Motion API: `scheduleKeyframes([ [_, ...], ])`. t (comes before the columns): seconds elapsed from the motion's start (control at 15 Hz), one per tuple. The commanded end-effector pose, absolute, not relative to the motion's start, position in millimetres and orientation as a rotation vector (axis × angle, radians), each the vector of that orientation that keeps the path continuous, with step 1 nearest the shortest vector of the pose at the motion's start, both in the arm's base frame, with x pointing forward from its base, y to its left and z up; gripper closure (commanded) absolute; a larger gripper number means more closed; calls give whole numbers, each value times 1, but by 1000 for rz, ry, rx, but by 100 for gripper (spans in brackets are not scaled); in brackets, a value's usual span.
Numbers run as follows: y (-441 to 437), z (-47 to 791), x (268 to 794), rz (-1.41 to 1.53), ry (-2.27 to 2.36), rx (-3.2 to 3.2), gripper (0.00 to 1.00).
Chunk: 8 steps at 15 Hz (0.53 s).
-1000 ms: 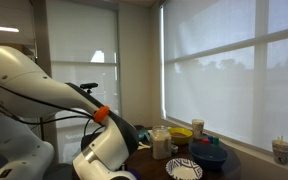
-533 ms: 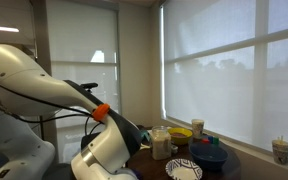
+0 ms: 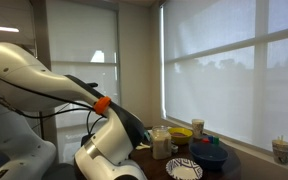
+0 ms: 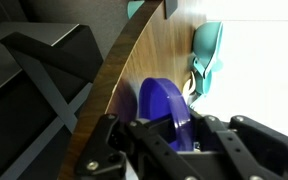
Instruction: Place the blue lid on top of the jar
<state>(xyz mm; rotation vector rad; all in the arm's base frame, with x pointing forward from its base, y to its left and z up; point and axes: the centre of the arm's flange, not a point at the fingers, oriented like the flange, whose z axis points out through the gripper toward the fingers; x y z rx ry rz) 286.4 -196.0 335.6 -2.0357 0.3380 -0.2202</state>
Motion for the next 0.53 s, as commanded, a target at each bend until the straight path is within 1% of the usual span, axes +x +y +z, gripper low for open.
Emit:
scheduleKeyframes([
  [0.0,-199,357,294,-279,303,-2025,100],
  [0.27,-198,405,310,-313,185,-2068,100],
  [0.33,-199,376,303,-283,243,-2068,100],
  [0.47,-198,395,310,-307,196,-2082,100],
])
